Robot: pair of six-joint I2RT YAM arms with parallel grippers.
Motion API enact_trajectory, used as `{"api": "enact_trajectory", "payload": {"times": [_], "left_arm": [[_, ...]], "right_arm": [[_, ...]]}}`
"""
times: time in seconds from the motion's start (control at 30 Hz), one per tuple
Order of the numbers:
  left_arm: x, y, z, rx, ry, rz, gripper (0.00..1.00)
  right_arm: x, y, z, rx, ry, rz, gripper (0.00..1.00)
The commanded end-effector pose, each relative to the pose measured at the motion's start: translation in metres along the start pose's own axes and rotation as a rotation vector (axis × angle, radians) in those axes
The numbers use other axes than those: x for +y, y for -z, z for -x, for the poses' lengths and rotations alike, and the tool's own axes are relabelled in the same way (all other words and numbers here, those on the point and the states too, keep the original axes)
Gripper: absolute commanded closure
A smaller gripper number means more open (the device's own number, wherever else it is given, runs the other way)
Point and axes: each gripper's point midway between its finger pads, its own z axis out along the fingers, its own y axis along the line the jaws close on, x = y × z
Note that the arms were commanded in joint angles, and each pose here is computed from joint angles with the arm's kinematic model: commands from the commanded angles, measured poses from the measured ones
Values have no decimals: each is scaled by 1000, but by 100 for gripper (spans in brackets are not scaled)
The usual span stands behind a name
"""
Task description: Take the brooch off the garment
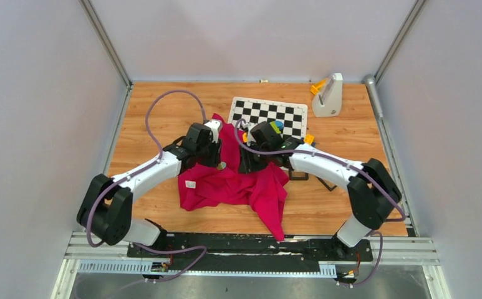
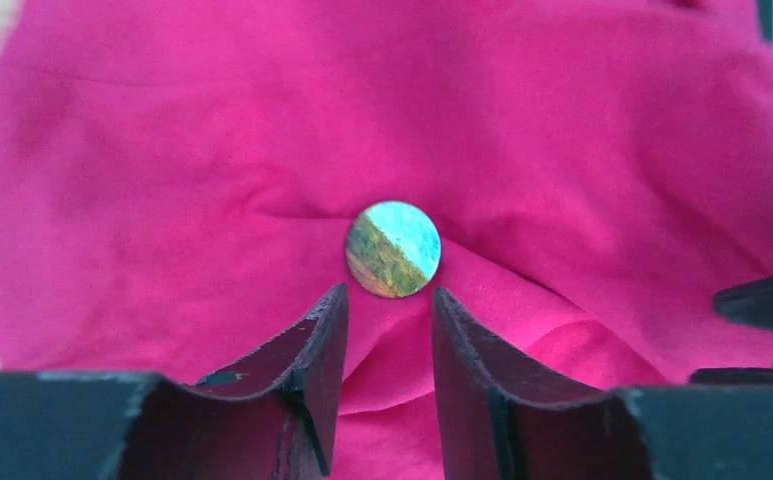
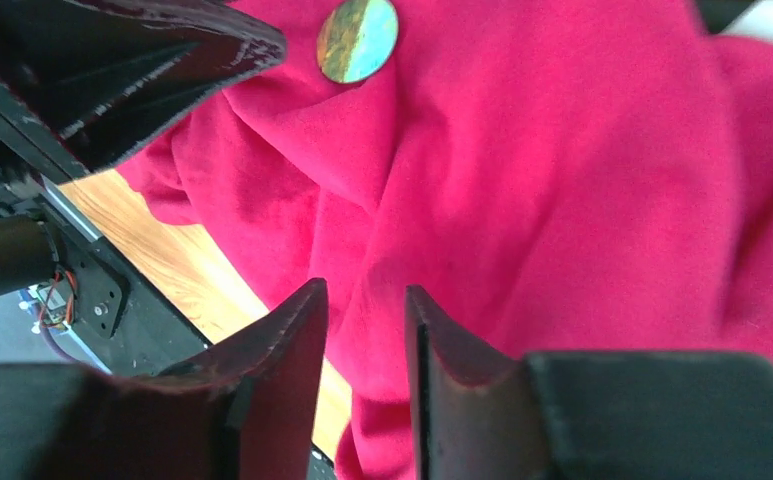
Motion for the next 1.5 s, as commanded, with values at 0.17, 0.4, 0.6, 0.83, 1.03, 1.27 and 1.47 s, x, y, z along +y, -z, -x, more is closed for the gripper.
{"api": "enact_trajectory", "payload": {"times": [0.17,0.4,0.6,0.83,1.03,1.27,1.47], "left_arm": [[-30,-21,-56,141,126,-174,83],[-30,-16,-99,211,168,-180,96],[-24,7,-68,87,134,-125,88],[-11,21,-41,8,59,9,29],[-21,4,-29,44,-14,84,30],[-25,-26,-29,89,-25,168,29],[-15,-48,-43,136,-26,235,41]], "right_arm": [[-21,-54,-57,159,-126,-49,87],[-31,-51,-78,191,-149,-67,93],[-16,-35,-54,103,-93,-9,91],[-12,-33,-49,42,-67,31,89],[-10,-29,-44,-7,-62,48,89],[-14,-23,-45,-73,-84,49,89],[-15,-25,-48,-70,-86,52,89]]}}
